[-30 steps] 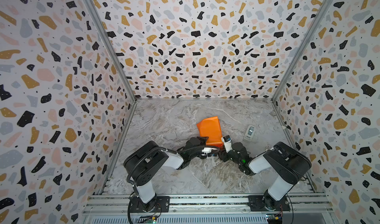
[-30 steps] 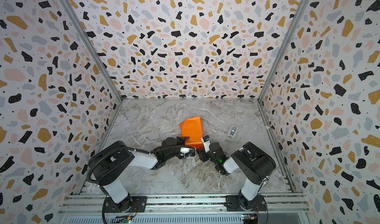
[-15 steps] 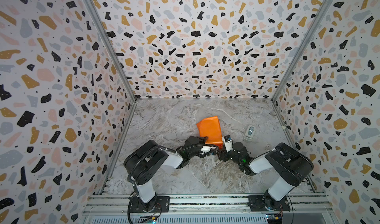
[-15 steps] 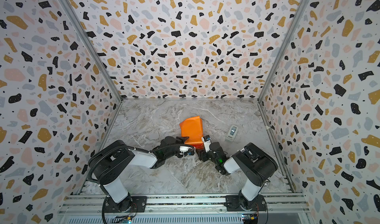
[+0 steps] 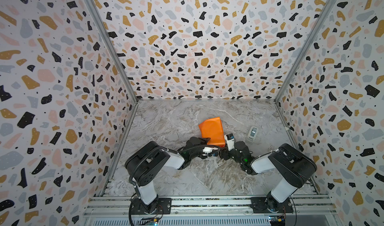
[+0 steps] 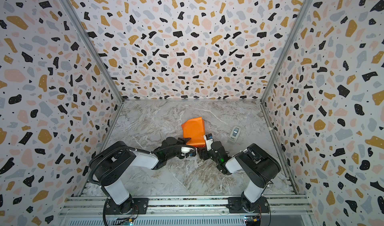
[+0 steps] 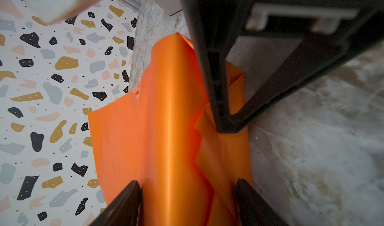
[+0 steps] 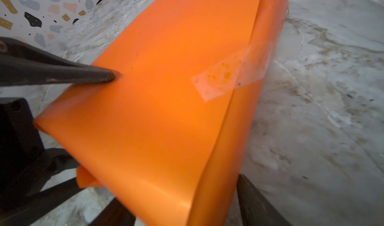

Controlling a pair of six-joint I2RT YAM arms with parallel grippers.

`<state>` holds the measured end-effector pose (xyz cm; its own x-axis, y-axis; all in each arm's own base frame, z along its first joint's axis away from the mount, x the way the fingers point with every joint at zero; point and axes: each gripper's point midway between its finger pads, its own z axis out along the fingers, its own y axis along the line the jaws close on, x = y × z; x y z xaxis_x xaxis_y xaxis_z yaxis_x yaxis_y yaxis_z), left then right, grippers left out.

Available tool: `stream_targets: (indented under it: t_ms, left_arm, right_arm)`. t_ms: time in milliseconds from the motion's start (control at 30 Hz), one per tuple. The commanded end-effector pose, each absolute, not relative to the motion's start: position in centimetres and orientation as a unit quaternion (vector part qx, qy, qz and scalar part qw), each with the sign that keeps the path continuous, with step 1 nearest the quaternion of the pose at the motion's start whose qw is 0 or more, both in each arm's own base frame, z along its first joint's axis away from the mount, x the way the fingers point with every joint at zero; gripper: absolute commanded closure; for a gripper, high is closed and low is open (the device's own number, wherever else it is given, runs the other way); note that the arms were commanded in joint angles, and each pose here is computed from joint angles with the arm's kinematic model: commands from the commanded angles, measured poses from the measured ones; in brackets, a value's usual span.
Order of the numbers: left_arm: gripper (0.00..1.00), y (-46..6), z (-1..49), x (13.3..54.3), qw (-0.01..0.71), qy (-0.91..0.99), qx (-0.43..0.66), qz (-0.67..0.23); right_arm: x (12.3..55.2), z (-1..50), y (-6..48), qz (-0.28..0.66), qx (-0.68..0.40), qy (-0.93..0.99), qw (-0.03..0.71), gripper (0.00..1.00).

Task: Wrap a gift box in wrapping paper
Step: Fifth fold the wrapping paper around the gift box.

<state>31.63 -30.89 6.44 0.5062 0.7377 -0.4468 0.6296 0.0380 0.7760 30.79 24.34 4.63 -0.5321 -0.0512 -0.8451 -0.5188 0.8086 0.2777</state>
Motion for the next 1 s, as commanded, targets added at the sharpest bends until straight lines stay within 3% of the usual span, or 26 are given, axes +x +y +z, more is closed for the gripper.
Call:
stream_targets:
  t_ms: [0,967]
  left_arm:
    - [0.29,-30.6,4.5,31.4,0.493,0.507,0.706,0.038]
    - [0.38,-30.6,4.4,31.6,0.491,0.518,0.7,0.032]
  right_arm:
    - [31.6,7.1,24.6,0.279,-0.15,0.82,0.476,0.27]
    - [30.8,6.4,25.4,0.326,-0.119,0.826,0.444,0.14]
